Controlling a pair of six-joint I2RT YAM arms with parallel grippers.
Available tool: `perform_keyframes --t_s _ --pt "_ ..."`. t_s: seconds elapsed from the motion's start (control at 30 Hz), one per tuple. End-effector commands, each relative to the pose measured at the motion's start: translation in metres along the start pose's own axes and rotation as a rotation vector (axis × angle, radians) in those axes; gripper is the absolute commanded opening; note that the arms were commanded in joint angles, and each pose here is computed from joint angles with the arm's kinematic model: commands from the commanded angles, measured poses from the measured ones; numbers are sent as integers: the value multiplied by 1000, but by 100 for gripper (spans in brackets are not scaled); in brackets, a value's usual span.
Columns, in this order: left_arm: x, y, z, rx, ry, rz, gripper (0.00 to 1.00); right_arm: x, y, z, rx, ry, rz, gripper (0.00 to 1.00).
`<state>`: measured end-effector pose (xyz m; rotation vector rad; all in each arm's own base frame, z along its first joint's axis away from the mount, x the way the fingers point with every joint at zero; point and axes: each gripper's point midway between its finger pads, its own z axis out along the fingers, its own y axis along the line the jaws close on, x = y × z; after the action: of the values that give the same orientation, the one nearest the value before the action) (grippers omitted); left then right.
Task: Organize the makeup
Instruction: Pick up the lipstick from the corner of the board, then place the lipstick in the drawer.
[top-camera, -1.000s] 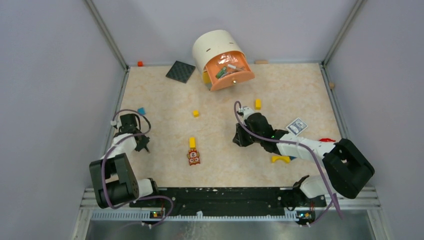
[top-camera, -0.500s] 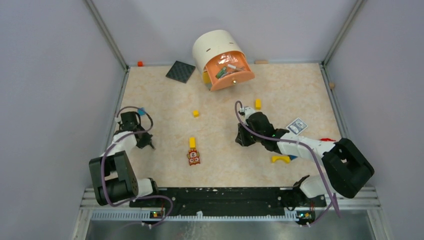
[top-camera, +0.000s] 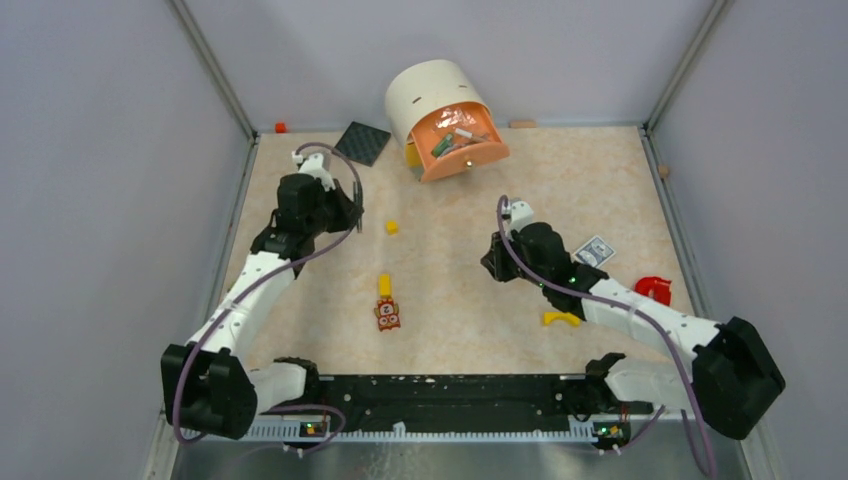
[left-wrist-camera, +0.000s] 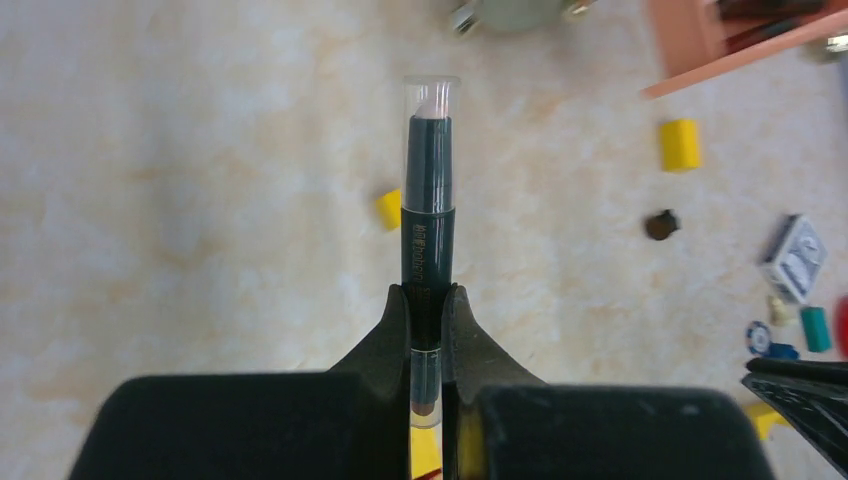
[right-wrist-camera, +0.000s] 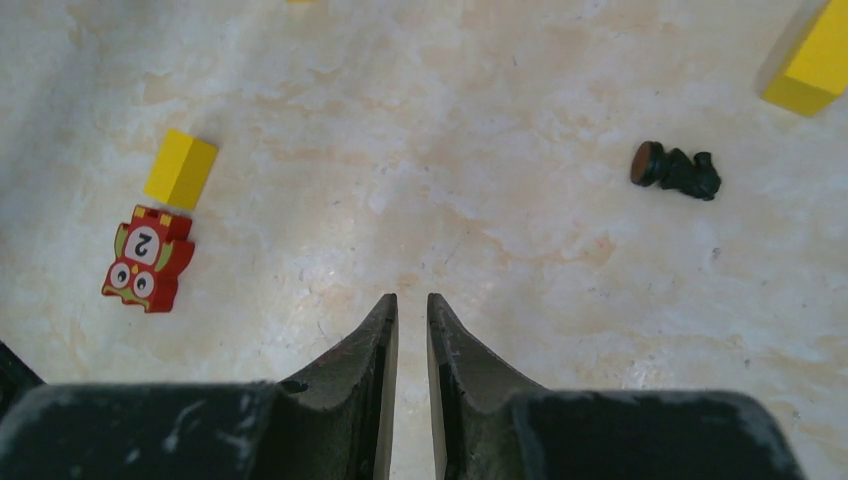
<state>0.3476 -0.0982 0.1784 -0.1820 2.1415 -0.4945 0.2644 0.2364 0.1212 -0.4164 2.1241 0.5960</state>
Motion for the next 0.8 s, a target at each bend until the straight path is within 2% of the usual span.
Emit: perform_keyframes --t_s 0.0,0.13,0.37,0.57,0.77 --pt "-70 -80 -15 292 -186 193 0 -11 -17 -17 85 -86 22 16" --pt "-97 -135 -23 457 -294 367 0 -8 -25 -31 126 -98 46 16" --pt "-139 -191 -23 540 -516 629 0 -8 -36 -57 170 -153 43 16" --pt "-162 -215 -4 579 -511 783 0 -12 -44 -74 211 -196 43 16" --pt "-171 -235 35 578 -477 915 0 -14 -45 -83 216 -201 49 16"
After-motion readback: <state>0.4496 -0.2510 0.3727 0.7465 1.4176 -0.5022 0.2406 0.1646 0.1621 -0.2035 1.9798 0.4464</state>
